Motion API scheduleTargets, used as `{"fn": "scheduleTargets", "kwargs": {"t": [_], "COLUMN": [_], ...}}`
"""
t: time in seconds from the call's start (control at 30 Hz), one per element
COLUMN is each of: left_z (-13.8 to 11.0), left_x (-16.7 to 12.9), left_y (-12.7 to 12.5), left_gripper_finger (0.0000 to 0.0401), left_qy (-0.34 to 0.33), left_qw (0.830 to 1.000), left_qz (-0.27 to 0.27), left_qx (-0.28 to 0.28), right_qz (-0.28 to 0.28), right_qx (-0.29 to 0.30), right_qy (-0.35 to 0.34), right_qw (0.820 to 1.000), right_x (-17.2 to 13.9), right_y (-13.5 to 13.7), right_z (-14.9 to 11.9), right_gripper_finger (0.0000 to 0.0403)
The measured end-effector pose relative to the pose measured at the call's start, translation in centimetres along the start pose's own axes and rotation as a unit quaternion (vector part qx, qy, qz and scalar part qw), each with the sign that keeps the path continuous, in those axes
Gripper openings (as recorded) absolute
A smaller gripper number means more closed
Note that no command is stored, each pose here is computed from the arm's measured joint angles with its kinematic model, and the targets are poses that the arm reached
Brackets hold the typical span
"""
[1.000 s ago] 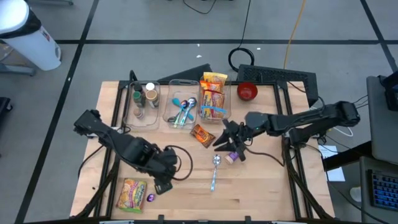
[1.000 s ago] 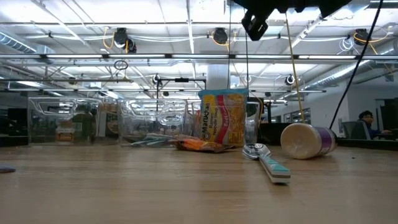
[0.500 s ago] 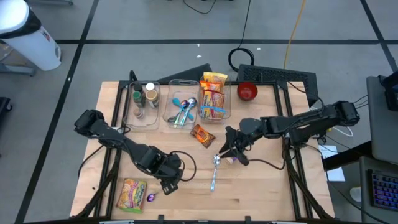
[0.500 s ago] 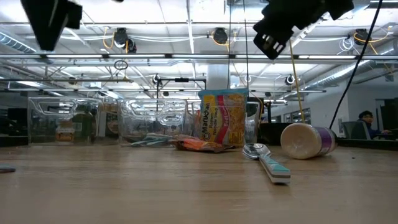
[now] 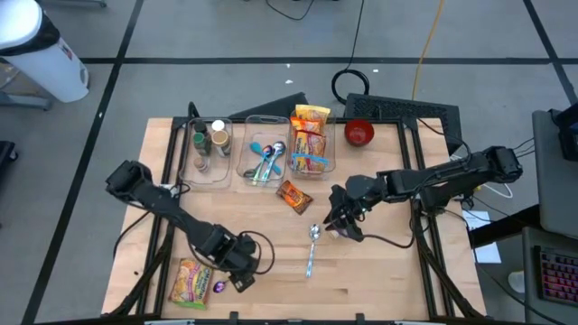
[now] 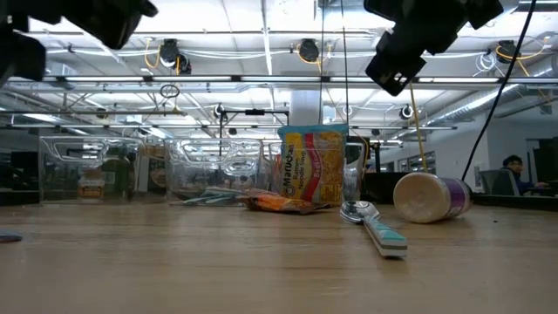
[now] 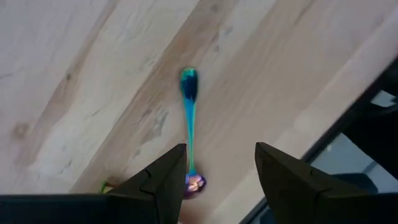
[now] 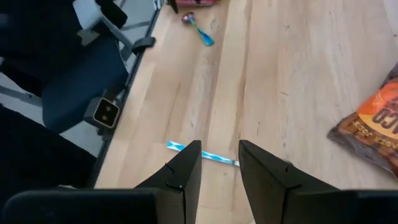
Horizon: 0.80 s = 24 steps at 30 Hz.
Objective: Pick & Place Food Item
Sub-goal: Put the purple and blue spoon into the middle transparent bin
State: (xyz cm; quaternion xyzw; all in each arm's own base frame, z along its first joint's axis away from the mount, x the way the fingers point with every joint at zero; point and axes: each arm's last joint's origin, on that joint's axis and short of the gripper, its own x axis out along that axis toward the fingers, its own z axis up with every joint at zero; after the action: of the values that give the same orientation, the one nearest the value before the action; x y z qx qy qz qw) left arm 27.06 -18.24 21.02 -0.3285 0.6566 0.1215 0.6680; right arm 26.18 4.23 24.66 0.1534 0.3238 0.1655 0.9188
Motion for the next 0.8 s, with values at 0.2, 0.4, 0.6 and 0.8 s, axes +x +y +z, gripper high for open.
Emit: {"fn": "scheduleTargets", "kwargs": {"t": [0.2, 0.4, 0.6, 0.8], "left_z": [-1.6, -2.8, -2.7, -2.6], "left_x": [0.4, 1.5, 4.3, 5.9], "left_y": [-0.3, -0.7, -1.0, -0.8], "left_gripper_finger": [0.02, 0.02, 0.02, 0.02], "left_qy": [-0.024, -0.036, -0.008, -0.003], "left_qw": [0.999, 0.998, 0.998, 0.996], "left_qz": [0.014, 0.029, 0.052, 0.079], "left_qx": [-0.021, -0.031, -0.031, -0.036], "right_qz": [-0.003, -0.005, -0.011, -0.009], "right_qx": [-0.016, -0.026, -0.022, -0.021], "right_qy": [0.004, 0.003, 0.003, 0.006], "right_qw": [1.0, 1.0, 1.0, 1.0], "right_x": [0.0, 0.0, -0.1, -0.1], "right_y": [-0.1, -0.1, -0.5, -0.4], "right_z": [-0.1, -0.1, 0.0, -0.1], "right_gripper_finger": [0.0102, 0.0102, 0.0102, 0.0102]}}
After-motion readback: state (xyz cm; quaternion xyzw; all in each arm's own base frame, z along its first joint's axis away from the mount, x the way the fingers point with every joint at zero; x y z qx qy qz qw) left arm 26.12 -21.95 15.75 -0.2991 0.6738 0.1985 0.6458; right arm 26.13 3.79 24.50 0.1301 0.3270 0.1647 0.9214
